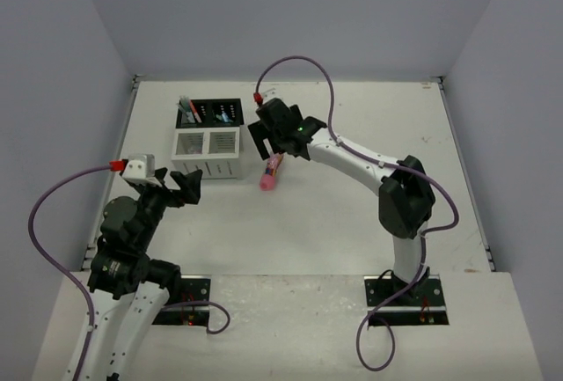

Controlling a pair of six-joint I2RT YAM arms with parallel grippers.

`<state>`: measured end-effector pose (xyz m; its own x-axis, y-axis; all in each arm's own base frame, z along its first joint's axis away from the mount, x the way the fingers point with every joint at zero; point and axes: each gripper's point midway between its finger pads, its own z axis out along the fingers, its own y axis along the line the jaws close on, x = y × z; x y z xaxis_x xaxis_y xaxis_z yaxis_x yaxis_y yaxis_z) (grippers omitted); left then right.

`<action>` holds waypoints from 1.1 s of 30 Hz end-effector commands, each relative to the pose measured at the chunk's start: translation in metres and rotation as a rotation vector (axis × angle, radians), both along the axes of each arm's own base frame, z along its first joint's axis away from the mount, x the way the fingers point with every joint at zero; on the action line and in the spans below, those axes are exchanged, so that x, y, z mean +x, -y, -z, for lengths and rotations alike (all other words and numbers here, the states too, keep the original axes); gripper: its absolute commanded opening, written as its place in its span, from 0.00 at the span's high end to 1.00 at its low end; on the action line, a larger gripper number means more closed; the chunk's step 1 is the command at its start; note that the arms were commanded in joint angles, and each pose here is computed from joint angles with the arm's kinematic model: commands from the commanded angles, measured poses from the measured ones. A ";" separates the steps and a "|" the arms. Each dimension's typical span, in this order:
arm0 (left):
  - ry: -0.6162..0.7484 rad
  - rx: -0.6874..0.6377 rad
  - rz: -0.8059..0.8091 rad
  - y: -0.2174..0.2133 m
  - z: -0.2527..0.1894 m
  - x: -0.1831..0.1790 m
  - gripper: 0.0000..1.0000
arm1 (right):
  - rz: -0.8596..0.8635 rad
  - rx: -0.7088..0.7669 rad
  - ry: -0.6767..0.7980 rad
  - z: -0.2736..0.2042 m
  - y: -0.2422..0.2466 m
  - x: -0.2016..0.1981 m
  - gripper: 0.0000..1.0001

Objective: Sort the stationery into containers
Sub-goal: Pick up the pen from the center of the board.

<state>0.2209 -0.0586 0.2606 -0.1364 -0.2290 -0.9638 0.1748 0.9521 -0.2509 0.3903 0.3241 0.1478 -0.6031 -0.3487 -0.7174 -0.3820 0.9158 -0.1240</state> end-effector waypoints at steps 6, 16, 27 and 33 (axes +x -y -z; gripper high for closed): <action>0.019 0.011 0.034 0.007 -0.004 0.004 0.00 | 0.480 0.334 -0.177 0.013 0.001 0.027 0.01; 0.003 0.017 0.044 0.009 -0.001 0.007 0.00 | 0.623 0.356 -0.350 0.088 -0.011 0.021 0.14; 0.020 0.015 0.044 0.009 -0.004 0.005 0.00 | 0.657 0.257 -0.402 0.118 -0.007 0.002 0.43; 0.036 0.011 0.043 0.008 -0.008 0.002 0.00 | 0.689 0.226 -0.452 0.124 0.004 -0.012 0.42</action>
<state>0.2249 -0.0629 0.2571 -0.1575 -0.2229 -0.9620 0.1859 0.9501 -0.2505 0.3909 0.3306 0.0260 -0.8656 0.2953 -0.4044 0.2548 0.9550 0.1520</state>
